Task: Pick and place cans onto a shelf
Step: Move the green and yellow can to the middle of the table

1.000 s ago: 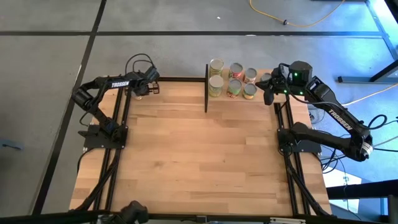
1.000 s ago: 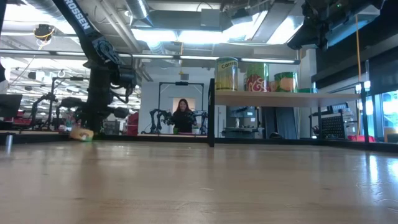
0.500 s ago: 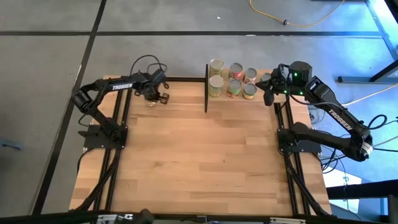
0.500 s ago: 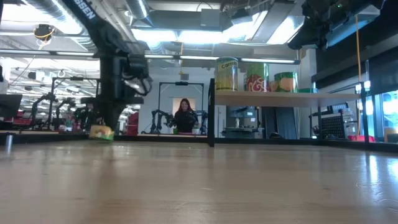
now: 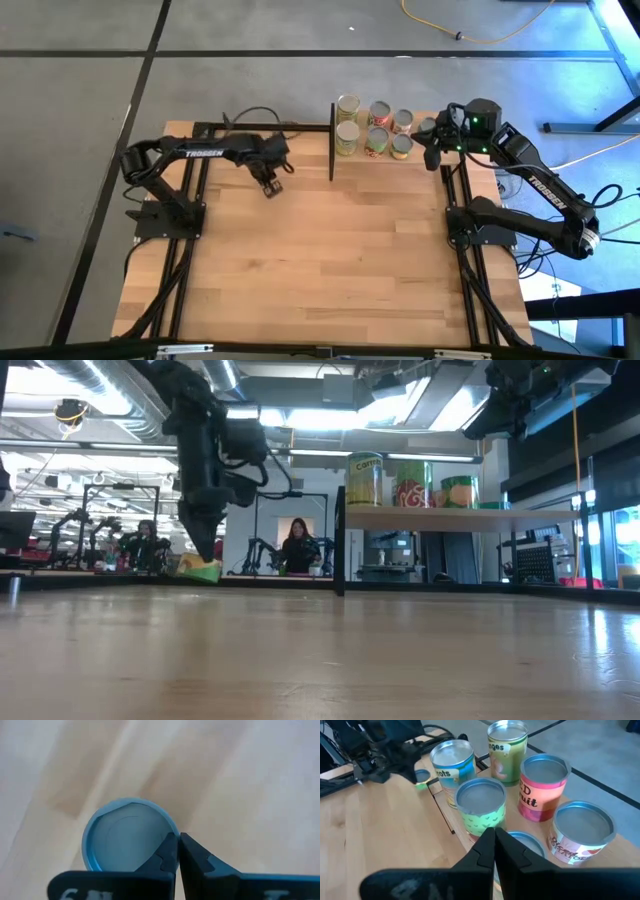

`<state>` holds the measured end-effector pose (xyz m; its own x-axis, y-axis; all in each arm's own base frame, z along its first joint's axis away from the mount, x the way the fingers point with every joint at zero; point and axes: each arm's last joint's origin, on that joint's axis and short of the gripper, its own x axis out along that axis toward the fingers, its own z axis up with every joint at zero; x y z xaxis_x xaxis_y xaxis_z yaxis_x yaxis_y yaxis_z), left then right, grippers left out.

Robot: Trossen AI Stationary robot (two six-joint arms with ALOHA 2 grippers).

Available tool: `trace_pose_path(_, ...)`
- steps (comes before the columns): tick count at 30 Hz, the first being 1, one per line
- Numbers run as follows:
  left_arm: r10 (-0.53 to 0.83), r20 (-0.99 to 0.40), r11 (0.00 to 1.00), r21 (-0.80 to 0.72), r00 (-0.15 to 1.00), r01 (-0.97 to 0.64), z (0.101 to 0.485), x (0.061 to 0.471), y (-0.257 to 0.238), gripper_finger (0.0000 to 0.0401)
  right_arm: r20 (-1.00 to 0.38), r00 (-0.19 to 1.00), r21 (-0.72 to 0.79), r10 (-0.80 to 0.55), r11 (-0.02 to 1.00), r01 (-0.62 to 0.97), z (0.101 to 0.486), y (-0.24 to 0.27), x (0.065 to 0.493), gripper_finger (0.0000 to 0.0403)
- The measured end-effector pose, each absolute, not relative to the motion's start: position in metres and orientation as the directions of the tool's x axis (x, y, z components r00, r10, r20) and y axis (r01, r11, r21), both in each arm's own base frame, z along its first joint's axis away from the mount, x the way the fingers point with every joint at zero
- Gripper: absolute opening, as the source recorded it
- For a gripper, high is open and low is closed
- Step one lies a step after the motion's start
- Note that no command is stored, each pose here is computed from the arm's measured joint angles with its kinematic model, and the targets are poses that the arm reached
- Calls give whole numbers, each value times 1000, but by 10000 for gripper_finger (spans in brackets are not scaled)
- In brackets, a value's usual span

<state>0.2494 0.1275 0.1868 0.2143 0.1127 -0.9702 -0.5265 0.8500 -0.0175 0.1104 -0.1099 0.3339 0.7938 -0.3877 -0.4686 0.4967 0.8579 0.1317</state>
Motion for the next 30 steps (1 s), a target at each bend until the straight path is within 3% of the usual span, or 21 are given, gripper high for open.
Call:
trace_pose_path(5, 86, -970, 943, 6, 227, -332, 187, 263, 97, 0, -483, 788, 120, -382, 862, 492, 332, -109, 110, 12)
trace_pose_path(12, 63, -964, 987, 23, 257, -159, 188, 277, 52, 0, -486, 786, 89, -381, 874, 478, 332, -109, 110, 12)
trace_pose_path(19, 6, -922, 1000, -6, 388, -29, 194, 301, -6, 0, -486, 787, 97, -381, 871, 482, 332, -109, 110, 12)
trace_pose_path(30, -70, -908, 992, -21, 414, 122, 173, 373, -97, 0, -494, 794, 135, -353, 872, 471, 331, -108, 110, 12)
